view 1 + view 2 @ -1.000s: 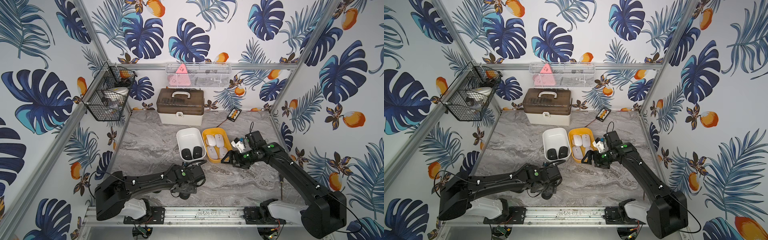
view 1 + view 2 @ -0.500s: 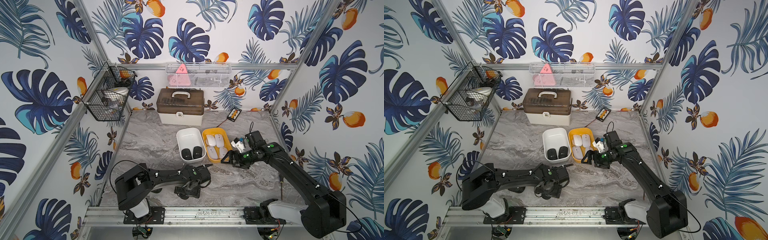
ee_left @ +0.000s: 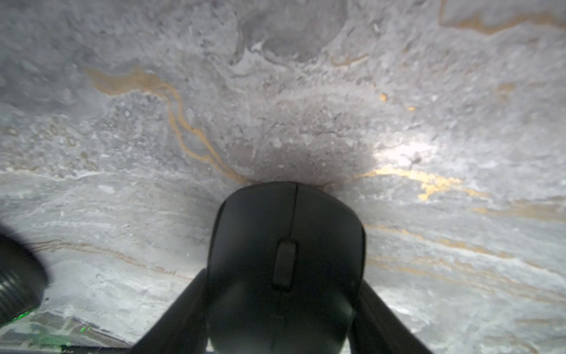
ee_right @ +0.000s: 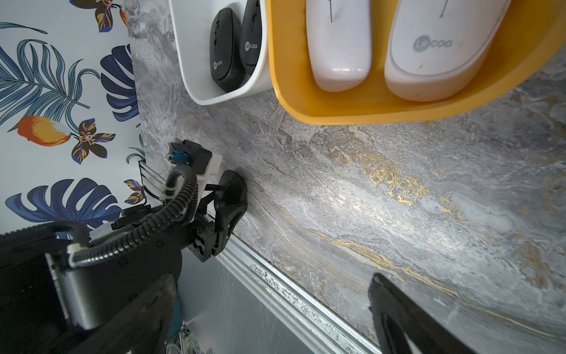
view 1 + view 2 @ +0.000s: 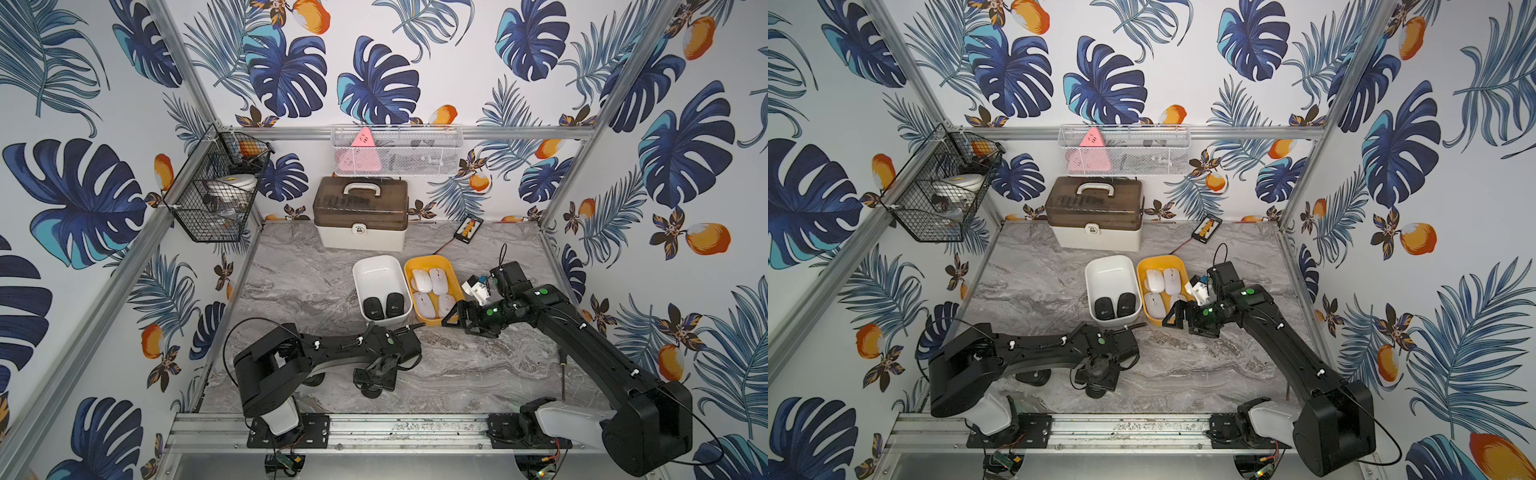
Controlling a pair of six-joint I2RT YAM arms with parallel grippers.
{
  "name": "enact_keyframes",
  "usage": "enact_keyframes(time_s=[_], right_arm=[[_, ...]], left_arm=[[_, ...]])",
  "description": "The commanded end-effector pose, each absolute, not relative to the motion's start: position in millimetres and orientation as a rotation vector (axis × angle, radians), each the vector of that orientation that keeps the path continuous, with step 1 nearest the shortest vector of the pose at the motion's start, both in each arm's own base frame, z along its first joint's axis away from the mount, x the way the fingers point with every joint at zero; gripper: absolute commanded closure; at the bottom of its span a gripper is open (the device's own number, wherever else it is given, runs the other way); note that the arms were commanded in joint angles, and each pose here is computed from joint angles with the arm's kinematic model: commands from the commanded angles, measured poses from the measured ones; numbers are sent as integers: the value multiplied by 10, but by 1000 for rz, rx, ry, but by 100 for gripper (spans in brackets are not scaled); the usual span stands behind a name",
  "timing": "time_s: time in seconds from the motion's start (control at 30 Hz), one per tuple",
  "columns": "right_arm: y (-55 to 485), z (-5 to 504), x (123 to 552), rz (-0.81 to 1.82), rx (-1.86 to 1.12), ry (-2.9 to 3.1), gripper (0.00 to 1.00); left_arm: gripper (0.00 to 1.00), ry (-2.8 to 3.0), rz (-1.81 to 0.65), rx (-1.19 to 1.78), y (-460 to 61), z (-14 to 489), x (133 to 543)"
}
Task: Place the mice by color into the storage box
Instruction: Pick up the mouse from the center of the board, then place the mouse in the storage box.
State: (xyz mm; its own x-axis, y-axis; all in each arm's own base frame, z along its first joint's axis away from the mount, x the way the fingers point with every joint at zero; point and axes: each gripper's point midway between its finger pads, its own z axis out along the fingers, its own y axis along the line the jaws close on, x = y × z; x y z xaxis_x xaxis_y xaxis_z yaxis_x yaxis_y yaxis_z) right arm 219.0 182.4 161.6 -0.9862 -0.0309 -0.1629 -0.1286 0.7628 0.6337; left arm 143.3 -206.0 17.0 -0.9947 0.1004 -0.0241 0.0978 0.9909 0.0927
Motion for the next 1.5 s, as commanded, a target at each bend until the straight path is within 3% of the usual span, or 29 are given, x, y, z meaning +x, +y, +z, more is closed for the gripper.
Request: enact_keyframes(time_s=[0.0,0.33,0.47,0.63,1.0,1.47], right_arm=[[1822,1627,2194,1021,-129,2813,0],[1827,1650,2206,1020,-138,2805,0],[1878,1738,2225,1071,-158,2751,0],[1941,1833,2252,1125,-172,2697,0],[1937,1734,2273,1107,-162,2751,0],[1939,1668,2270,1105,-163,2769,0]], left_arm=[[38,3090,145,145,-2018,226,1469],[39,2986,-111,-102,-2054,986,1789],[41,2911,-267,-291,-1994,1327,2225],[41,2866,-275,-401,-1950,1460,2935],[42,2866,-230,-517,-2084,1045,4046],[42,2885,-164,-553,-2128,561,4512]])
